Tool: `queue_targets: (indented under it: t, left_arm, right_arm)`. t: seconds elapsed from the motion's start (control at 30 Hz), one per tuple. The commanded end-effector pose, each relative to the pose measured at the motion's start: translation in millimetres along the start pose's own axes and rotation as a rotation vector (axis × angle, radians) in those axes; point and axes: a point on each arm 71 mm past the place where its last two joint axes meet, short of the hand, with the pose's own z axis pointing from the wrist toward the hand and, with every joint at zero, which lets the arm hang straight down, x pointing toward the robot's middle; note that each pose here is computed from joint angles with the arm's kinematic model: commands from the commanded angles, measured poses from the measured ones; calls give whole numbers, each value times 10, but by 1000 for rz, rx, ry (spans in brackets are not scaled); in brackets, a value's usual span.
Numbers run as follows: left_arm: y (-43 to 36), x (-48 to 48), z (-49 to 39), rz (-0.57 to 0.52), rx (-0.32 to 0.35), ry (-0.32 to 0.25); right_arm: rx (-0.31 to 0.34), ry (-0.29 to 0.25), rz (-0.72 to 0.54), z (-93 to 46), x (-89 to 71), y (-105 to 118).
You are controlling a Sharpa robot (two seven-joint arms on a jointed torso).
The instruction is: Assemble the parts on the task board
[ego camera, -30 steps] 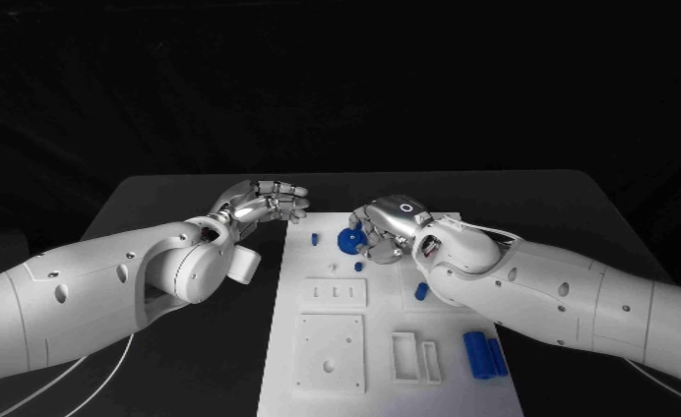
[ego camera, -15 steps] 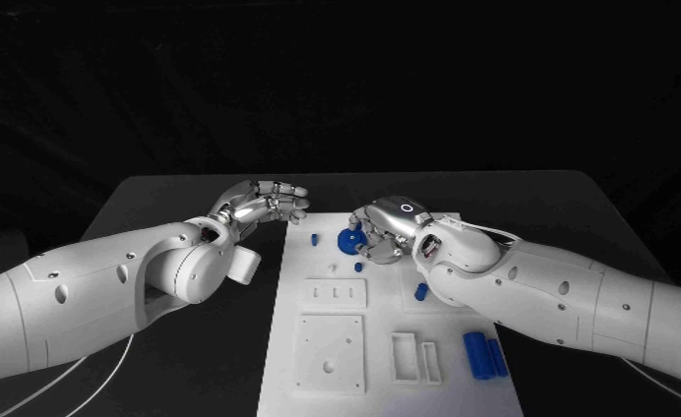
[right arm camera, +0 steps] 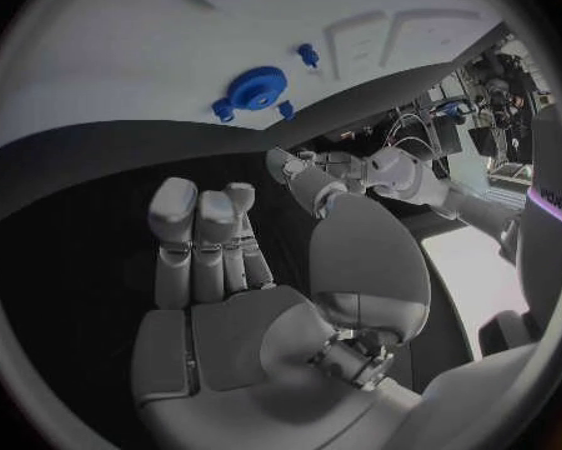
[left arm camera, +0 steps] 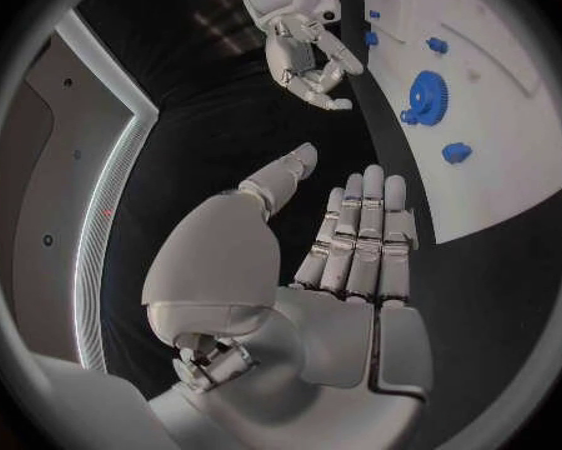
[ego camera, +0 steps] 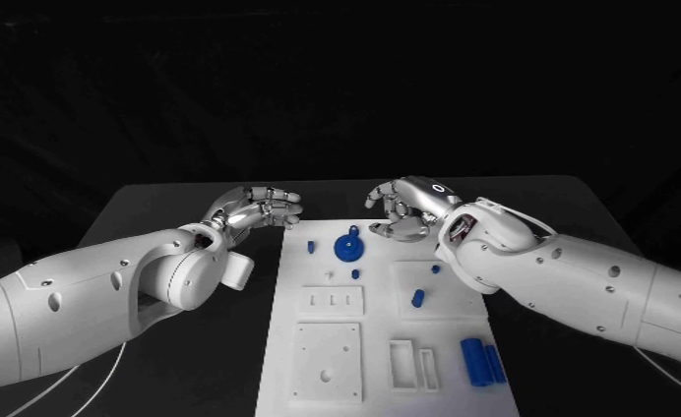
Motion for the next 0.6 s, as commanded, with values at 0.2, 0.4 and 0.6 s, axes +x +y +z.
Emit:
queue_targets:
  t: [0.2, 0.4, 0.6]
  left_arm:
    - [-12, -29, 5, -6, 15, 17]
    - [-6, -57, 7, -5, 13, 15]
    - [-1, -70, 8, -5, 12, 14]
  right_arm:
    - [52, 51, 182, -153, -362, -456]
    - [124, 46, 175, -306, -503, -801]
    - [158, 61, 165, -415, -554, -966]
